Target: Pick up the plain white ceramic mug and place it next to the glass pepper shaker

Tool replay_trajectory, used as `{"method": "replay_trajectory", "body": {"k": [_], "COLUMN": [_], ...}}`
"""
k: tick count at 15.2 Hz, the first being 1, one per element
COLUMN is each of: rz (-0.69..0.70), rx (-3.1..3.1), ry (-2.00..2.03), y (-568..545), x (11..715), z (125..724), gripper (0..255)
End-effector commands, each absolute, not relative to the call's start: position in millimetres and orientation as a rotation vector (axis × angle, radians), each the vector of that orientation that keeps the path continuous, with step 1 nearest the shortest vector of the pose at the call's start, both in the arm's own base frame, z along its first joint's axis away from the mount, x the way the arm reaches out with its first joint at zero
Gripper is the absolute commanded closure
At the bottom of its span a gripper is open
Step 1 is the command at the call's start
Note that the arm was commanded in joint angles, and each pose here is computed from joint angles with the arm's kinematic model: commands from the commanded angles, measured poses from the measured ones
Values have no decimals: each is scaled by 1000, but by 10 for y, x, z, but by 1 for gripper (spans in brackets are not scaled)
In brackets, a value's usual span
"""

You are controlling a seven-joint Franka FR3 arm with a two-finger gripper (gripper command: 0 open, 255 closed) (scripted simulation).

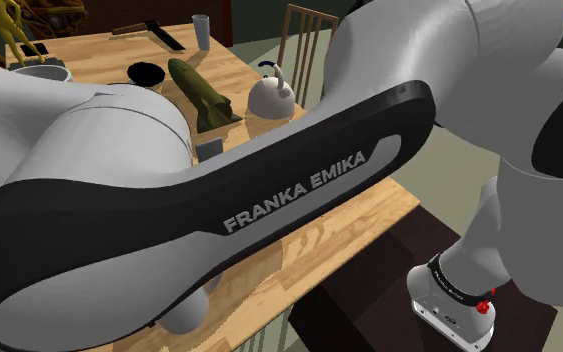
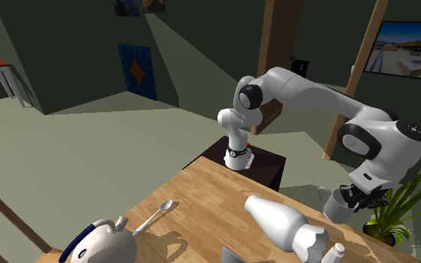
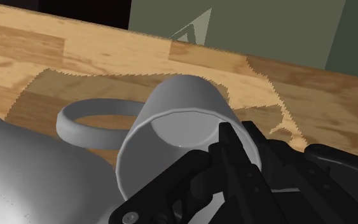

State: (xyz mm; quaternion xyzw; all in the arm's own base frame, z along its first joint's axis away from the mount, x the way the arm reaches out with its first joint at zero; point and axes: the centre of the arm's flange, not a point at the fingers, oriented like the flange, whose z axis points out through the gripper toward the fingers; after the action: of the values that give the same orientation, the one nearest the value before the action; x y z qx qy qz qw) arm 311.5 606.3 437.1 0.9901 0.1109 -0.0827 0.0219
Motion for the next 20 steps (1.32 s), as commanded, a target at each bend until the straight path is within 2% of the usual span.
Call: {"method": "replay_trajectory", "body": {"k": [1,14,20], "rz": [-256,-256,-256], "rx": [3068,3068,3068], "ry": [344,344,344], "y": [6061,6061,6061], "x": [3125,3125,3125], "z": [4272,3591,3591], "gripper": [255,255,255]}}
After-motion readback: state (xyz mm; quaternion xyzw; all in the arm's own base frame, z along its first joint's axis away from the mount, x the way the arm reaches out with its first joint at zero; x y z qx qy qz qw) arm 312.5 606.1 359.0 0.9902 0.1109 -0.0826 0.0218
